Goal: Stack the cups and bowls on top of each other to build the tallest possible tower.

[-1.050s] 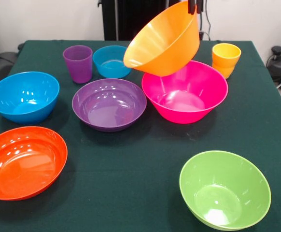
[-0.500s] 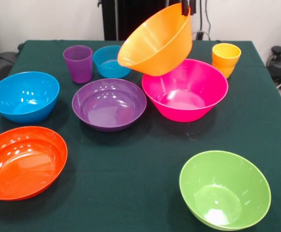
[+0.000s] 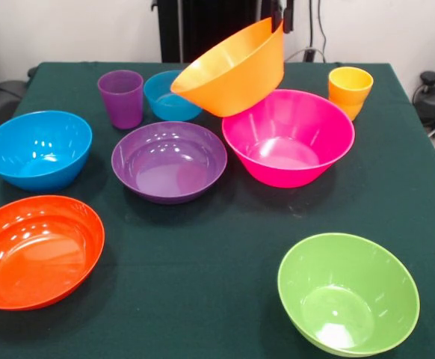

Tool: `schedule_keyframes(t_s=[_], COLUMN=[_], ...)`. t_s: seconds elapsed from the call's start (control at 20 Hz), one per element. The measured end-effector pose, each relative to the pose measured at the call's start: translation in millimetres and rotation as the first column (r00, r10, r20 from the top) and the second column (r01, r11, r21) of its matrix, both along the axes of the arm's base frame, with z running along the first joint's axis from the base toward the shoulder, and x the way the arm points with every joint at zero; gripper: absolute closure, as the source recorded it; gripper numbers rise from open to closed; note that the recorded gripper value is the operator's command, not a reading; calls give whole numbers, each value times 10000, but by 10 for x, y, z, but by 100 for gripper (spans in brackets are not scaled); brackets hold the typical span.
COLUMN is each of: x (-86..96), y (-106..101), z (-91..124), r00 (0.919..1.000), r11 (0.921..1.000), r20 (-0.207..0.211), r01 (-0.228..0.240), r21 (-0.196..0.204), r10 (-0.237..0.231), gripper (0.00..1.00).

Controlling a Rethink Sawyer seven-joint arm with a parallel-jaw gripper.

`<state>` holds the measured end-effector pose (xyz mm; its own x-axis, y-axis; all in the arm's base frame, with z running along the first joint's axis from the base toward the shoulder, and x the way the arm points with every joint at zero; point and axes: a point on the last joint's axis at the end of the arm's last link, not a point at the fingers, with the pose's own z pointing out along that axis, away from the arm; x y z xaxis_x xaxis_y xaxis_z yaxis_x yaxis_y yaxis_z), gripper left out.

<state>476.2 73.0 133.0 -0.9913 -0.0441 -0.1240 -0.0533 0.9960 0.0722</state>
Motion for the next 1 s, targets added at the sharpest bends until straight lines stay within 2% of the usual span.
schedule_keyframes(t_s=[0.3,0.65,0.8,1.0], x=[-119,-97,-49,29], y=[66,-2,-60,-142], z=[-133,-89,-2,212], r00=[9999,10000,9994,9950], r11=[9999,9998,9993,9949], r20=[-117,-11,80,-43], r01=[-108,48,331,1001], r21=[-77,-174,-176,-143], r10=[107,-48,-329,-1002], gripper=[100,100,100,100])
